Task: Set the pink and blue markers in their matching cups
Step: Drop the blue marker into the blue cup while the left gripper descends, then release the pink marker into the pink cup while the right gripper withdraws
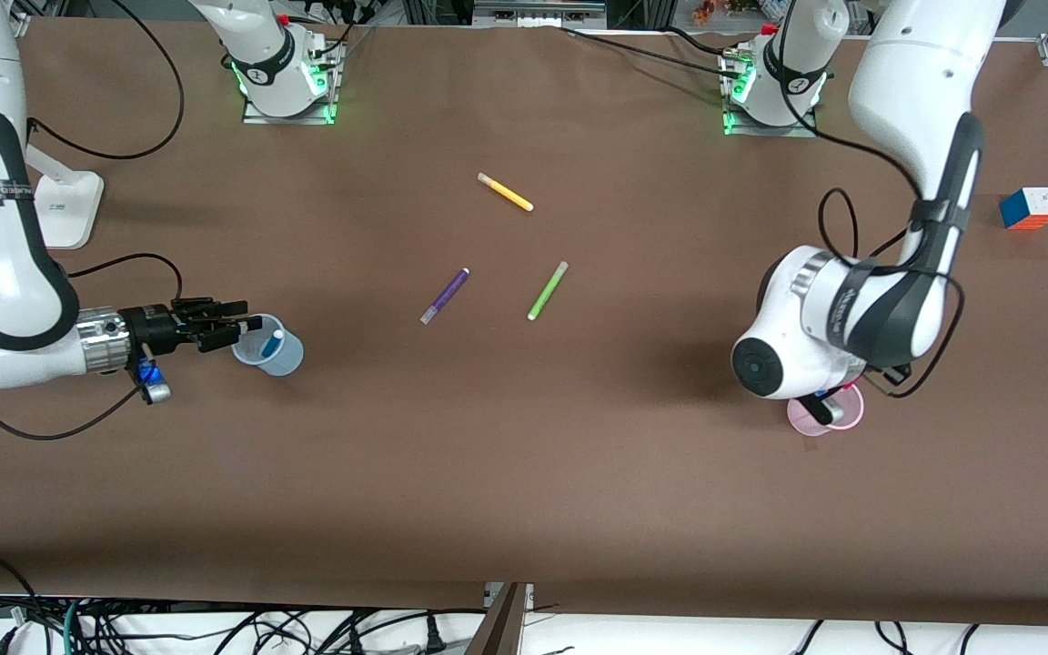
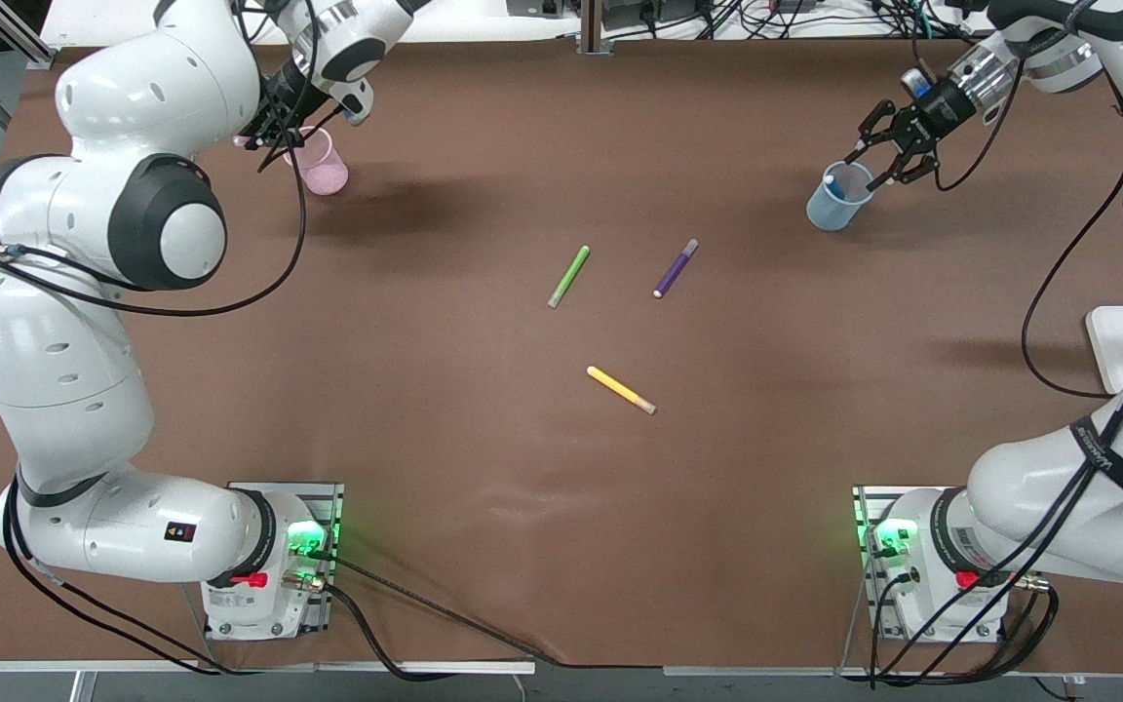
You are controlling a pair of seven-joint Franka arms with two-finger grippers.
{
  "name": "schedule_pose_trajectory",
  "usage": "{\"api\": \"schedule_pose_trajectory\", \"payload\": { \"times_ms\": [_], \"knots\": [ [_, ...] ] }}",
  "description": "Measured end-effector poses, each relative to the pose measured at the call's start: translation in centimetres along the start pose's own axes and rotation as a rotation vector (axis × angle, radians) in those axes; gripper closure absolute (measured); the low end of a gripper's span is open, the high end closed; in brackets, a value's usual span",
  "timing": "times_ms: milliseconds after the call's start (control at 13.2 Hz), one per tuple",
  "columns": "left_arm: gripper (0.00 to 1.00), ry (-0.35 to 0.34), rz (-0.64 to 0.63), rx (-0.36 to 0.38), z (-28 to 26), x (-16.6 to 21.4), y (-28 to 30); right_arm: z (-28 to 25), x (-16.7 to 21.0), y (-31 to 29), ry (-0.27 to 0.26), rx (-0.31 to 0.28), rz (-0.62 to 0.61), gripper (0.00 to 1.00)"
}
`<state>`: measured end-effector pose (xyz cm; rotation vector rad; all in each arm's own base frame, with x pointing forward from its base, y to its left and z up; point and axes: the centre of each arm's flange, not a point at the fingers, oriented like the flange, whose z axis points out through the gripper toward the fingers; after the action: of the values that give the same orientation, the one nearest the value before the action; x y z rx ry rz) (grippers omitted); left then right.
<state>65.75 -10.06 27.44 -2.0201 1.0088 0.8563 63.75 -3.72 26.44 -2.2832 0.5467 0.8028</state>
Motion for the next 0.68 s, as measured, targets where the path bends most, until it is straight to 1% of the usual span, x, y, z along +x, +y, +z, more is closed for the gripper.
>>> {"api": "schedule_pose_trajectory", "payload": {
  "times_ms": [151,226,377,453,528,604,679],
  "knots": [
    [0.82,-0.011,0.022,0.022,0.9,1.7,0.5,-2.9,-1.7,-2.0,-0.004,-0.026,-0.009,0.36],
    [0.82,-0.014,0.028,0.030,1.1,2.1,0.7,-4.6,-2.9,-3.1,0.003,-0.048,-0.018,0.30],
    [0.82,-0.007,0.029,0.034,1.1,2.3,0.7,-8.0,-5.8,-5.1,0.043,-0.109,-0.050,0.14],
    [0.77,-0.005,0.026,0.035,1.0,2.3,0.6,-9.4,-7.5,-6.0,0.070,-0.145,-0.065,0.14],
    [0.67,-0.002,0.022,0.036,0.9,2.2,0.6,-10.5,-9.2,-6.9,0.101,-0.186,-0.080,0.07],
    [0.56,0.002,0.018,0.039,0.6,2.2,0.6,-11.3,-11.2,-8.1,0.142,-0.243,-0.096,0.01],
    [0.48,0.007,0.014,0.042,0.3,2.2,0.6,-11.9,-13.3,-9.5,0.188,-0.315,-0.113,0.01]
  ]
}}
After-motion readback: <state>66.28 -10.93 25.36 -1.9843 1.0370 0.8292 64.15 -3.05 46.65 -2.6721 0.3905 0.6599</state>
